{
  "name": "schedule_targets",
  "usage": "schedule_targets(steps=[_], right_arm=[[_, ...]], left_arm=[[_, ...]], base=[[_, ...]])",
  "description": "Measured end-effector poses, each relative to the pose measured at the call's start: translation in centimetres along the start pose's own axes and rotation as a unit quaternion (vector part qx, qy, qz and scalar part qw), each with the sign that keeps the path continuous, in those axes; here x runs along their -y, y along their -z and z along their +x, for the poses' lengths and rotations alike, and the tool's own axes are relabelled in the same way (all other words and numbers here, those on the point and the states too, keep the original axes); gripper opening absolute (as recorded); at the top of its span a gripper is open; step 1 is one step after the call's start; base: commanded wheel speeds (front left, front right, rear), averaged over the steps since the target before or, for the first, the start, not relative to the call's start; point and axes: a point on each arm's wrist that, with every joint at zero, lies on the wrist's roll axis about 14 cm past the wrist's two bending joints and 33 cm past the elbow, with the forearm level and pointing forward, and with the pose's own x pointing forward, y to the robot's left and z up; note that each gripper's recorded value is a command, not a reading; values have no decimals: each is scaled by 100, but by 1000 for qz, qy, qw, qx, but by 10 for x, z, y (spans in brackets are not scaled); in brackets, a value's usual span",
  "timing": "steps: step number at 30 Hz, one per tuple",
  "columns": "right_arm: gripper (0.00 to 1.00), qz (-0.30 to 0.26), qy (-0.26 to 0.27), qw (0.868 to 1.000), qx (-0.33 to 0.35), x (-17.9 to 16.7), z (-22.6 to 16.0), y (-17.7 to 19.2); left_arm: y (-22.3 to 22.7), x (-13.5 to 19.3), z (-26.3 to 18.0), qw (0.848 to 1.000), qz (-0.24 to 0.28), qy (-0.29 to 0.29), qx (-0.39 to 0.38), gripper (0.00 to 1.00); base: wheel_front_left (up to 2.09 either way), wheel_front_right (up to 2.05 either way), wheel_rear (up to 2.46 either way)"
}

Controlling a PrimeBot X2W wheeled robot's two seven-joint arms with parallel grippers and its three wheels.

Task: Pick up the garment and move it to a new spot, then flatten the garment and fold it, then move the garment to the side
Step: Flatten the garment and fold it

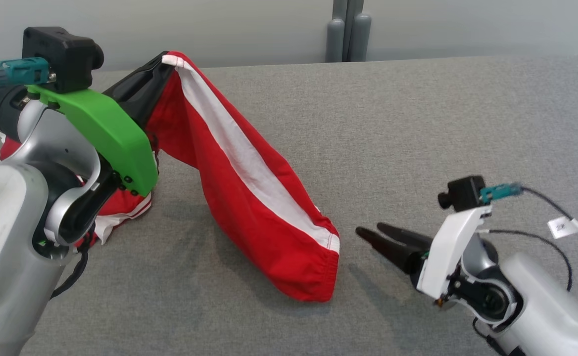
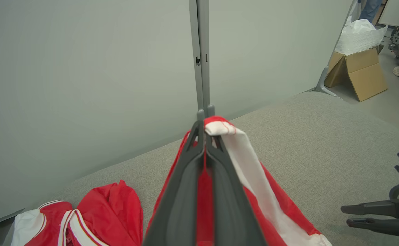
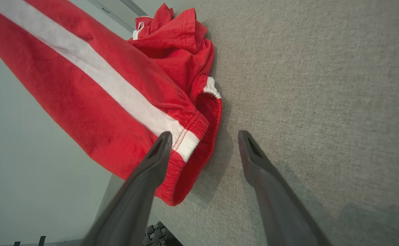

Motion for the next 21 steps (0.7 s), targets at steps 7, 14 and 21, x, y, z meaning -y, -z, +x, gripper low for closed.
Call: schedule_targets(steps=[7, 14, 21], right_arm=[[100, 58, -29, 997, -31, -23, 25, 44], [100, 73, -38, 996, -42, -30, 36, 58], [100, 85, -19, 996, -33, -18, 39, 58]], left_arm=[[7, -9, -2, 1000, -7, -11, -7, 0], [10, -12, -4, 1000, -8, -14, -10, 0], [10, -11, -5, 1000, -7, -14, -10, 0]], base=[[0, 0, 0], [0, 0, 0], [0, 0, 0]])
